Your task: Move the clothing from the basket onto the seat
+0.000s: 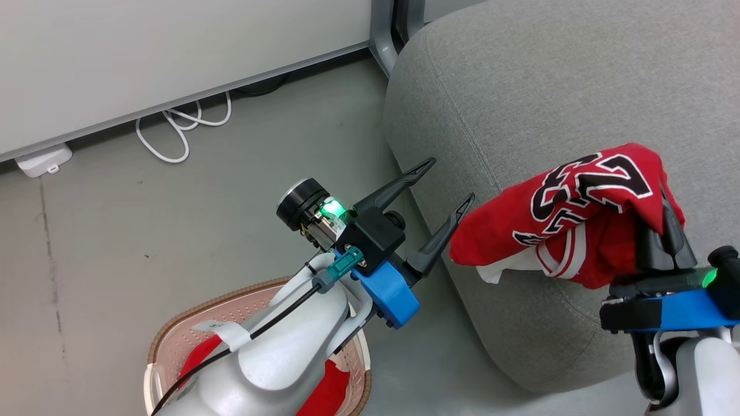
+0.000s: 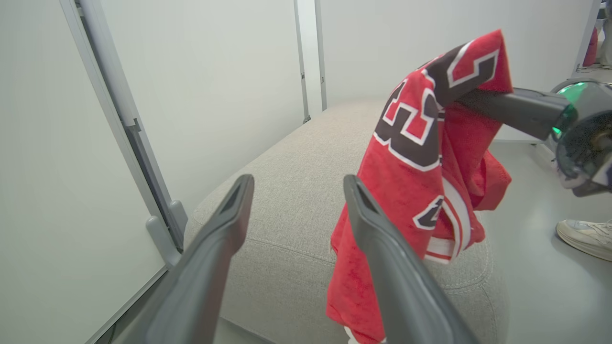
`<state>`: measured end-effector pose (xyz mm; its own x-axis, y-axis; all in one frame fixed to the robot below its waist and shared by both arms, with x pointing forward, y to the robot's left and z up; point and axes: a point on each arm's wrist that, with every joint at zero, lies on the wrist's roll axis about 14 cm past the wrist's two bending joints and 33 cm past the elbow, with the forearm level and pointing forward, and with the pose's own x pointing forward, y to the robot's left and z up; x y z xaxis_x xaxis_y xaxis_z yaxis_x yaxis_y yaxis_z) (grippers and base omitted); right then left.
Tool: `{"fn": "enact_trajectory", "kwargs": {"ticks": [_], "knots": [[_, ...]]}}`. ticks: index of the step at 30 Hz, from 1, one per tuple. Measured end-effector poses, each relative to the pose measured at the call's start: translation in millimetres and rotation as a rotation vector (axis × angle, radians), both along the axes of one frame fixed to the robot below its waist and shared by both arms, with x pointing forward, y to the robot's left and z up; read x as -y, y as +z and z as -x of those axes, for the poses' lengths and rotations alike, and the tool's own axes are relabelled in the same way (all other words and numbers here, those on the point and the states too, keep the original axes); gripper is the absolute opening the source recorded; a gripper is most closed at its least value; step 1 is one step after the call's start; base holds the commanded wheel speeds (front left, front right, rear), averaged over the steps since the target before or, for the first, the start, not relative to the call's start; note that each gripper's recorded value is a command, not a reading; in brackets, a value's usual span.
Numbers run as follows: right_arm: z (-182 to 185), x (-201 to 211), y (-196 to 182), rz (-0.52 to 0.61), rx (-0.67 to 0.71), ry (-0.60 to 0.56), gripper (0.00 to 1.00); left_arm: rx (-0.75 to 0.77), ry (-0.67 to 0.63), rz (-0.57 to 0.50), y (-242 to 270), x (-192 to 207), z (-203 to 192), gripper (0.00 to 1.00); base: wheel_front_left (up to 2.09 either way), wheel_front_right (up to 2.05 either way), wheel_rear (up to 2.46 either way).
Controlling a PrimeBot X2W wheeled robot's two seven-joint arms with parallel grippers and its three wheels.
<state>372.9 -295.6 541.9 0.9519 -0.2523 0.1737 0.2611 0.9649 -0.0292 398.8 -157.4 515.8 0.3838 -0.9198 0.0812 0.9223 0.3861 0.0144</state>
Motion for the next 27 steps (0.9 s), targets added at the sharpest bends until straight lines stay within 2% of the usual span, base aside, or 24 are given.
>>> {"fn": "enact_trajectory", "kwargs": {"ticks": [6,9,16,22,27], "knots": [[-19.7,-1.6,18.9,0.015,0.057,0.018,0.00,-0.005,0.008,0.005,-4.2,-2.7,-6.9,1.00,0.00,0.00,0.00],[-46.9,6.2,51.3,0.069,0.143,0.023,0.00,-0.002,0.017,0.004,-11.4,-5.1,-20.8,1.00,0.00,0.00,0.00],[-93.6,45.4,122.2,0.192,0.342,-0.053,0.00,0.004,0.021,-0.005,-36.0,-7.3,-55.4,1.00,0.00,0.00,0.00],[-125.1,76.7,145.6,0.264,0.416,-0.117,0.00,-0.023,0.036,-0.023,-71.5,-14.7,-81.7,1.00,0.00,0.00,0.00],[-157.1,107.3,129.9,0.304,0.372,-0.165,0.00,-0.061,0.053,-0.036,-109.5,-23.8,-101.3,1.00,0.00,0.00,0.00]]}}
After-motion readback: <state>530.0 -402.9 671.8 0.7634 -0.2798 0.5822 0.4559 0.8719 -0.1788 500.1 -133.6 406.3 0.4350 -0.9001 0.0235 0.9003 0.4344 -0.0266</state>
